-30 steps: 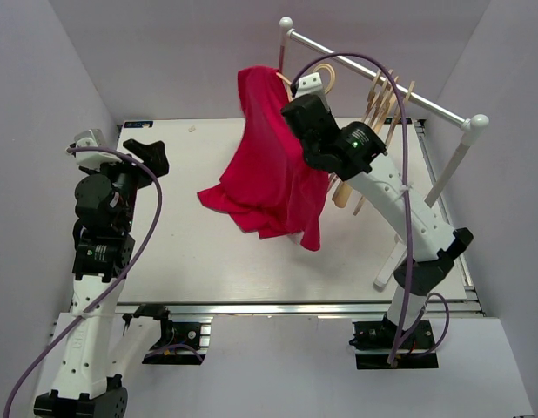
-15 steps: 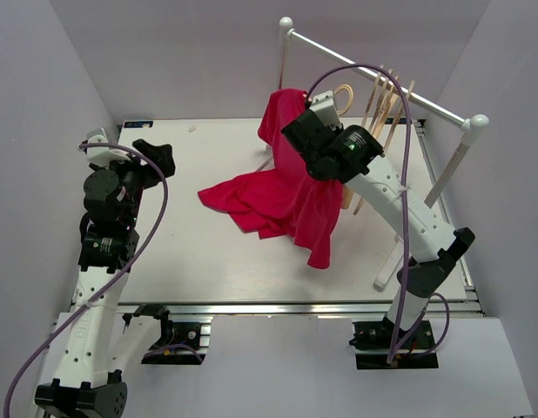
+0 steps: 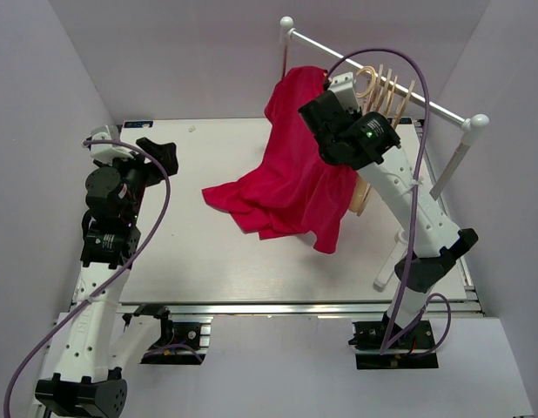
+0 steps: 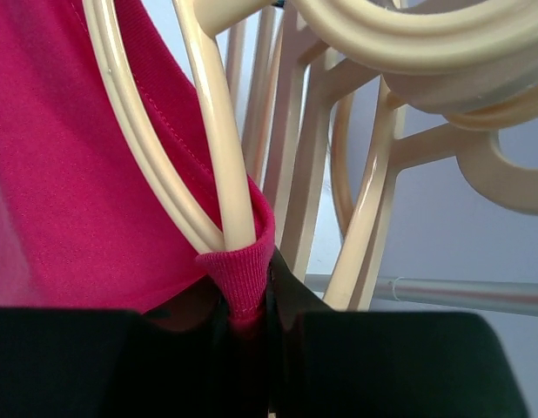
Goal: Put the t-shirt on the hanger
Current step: Place the hanger at the clothesline.
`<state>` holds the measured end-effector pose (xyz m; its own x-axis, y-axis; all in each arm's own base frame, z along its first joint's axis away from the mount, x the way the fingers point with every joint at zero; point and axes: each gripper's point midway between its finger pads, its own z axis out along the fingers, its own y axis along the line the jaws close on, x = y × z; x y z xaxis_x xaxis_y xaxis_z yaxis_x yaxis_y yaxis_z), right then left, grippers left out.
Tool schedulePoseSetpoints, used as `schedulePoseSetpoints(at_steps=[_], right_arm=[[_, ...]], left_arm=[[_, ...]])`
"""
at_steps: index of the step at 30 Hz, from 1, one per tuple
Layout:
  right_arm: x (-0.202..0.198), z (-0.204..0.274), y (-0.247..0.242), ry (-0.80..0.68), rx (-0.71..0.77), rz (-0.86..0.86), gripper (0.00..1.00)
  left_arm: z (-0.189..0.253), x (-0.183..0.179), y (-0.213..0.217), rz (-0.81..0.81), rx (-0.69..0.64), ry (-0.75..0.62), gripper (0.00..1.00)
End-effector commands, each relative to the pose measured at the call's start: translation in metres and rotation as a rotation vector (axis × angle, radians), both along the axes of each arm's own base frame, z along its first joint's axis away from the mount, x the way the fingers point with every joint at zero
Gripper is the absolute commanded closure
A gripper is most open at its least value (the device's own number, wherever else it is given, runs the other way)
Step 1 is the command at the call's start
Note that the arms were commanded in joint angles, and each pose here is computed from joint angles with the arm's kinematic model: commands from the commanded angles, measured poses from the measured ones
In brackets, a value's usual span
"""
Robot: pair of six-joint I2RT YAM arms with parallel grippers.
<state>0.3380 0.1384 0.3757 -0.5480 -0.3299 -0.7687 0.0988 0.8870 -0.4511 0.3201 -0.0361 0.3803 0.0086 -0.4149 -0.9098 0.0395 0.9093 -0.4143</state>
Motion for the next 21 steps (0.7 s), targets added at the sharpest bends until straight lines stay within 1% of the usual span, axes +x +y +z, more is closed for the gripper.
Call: schedulePoseSetpoints(at_steps=[1, 5, 7, 10, 11, 13, 17, 20, 21], right_arm=[[-0.002, 0.013, -0.026, -0.066, 0.005, -0.082, 1.0], [-0.005, 0.013, -0.034, -0.059, -0.021, -0.09, 1.0], [-0.004, 0.016, -0.034, -0.067, -0.021, -0.09, 1.0], [0.007, 0.017, -0.026, -0.06, -0.049, -0.078, 1.0], [0.01, 0.028, -0.024, -0.089, -0.03, -0.077, 1.0], [0.023, 0.027, -0.014, -0.095, -0.046, -0.07, 1.0], [0.044, 0.035, 0.001, -0.162, -0.043, -0.051, 1.0], [0.054, 0.045, -0.001, -0.213, -0.09, -0.089, 1.0], [0.056, 0.05, -0.005, -0.228, -0.135, -0.117, 1.0]], left_arm=[[0.001, 0.003, -0.006, -0.035, 0.004, -0.018, 0.02], [-0.006, 0.011, -0.01, -0.054, -0.005, -0.001, 0.02], [-0.011, 0.014, -0.018, -0.095, -0.004, 0.016, 0.02], [-0.018, 0.019, -0.018, -0.095, -0.003, 0.032, 0.02], [-0.019, 0.019, -0.019, -0.098, 0.003, 0.034, 0.02], [-0.02, 0.021, -0.018, -0.095, 0.013, 0.041, 0.02], [-0.028, 0.022, -0.015, -0.08, 0.03, 0.06, 0.02], [-0.03, 0.023, -0.013, -0.072, 0.042, 0.065, 0.02], [-0.031, 0.023, -0.012, -0.071, 0.043, 0.065, 0.02]])
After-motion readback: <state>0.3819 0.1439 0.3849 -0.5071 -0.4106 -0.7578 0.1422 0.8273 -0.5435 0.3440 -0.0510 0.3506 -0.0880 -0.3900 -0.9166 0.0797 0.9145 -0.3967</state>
